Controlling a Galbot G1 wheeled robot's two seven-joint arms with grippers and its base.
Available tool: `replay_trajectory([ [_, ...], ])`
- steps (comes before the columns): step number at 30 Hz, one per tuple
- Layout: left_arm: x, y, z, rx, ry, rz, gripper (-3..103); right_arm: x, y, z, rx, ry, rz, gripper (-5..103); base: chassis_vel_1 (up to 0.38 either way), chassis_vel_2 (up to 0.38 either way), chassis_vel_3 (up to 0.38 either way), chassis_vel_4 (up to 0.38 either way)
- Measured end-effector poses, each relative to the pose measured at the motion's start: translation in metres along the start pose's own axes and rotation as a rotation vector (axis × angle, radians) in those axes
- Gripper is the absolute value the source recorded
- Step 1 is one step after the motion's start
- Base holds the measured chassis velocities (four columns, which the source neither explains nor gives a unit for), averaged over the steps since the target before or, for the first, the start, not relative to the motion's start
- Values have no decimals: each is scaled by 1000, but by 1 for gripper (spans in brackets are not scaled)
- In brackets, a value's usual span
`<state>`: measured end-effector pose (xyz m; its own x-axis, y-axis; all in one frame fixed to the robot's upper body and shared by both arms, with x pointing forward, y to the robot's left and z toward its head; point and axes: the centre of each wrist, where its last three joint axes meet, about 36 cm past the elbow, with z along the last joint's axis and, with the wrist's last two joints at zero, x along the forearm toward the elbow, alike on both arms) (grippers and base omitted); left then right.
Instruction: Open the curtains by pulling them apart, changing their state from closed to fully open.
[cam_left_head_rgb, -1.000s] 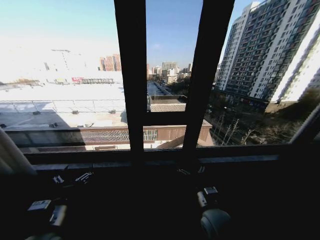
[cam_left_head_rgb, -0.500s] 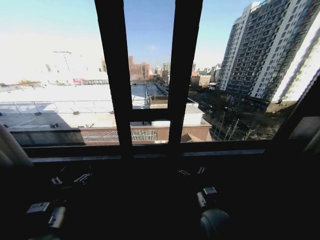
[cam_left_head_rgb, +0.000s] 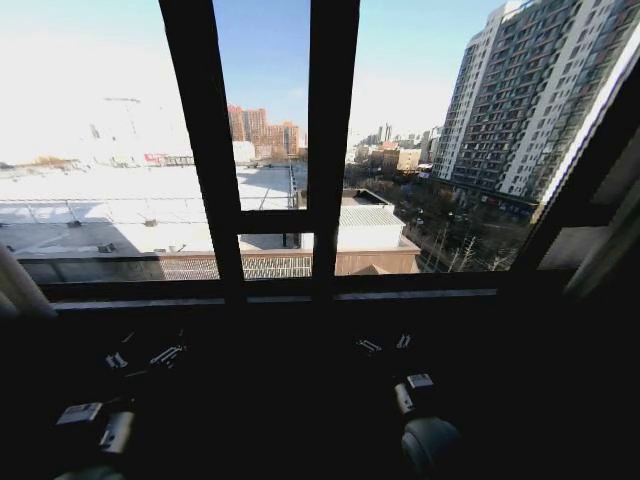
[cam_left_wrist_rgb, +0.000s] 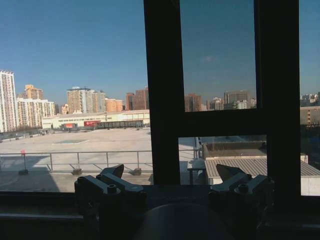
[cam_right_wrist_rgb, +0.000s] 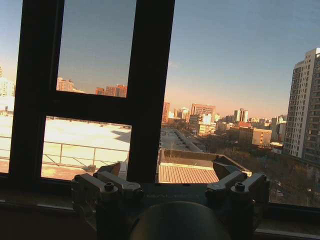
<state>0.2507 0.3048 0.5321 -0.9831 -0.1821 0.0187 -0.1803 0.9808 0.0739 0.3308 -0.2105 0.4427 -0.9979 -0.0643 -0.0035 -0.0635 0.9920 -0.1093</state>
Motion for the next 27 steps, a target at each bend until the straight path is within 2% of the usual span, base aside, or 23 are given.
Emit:
replay_trajectory([
  [13,-2,1,1,6,-3,-2,100,-3,-3,11,16,-33,15,100,48,-352,-40,347],
  [18,-2,1,2,13,-4,-1,100,-5,-4,13,20,-32,21,100,81,-117,-70,139],
  [20,-3,2,4,31,-12,3,100,-6,-5,12,21,-33,20,100,25,-60,-20,24],
  [24,-7,4,11,118,-55,61,100,-9,-7,3,-16,12,-10,100,-6,67,11,-59],
  [25,-7,4,13,130,-69,85,100,-11,-9,-5,-46,34,-26,100,-20,68,17,-27],
  [27,-7,5,15,132,-75,92,100,-12,-12,-10,-63,50,-35,100,-10,34,9,-14],
])
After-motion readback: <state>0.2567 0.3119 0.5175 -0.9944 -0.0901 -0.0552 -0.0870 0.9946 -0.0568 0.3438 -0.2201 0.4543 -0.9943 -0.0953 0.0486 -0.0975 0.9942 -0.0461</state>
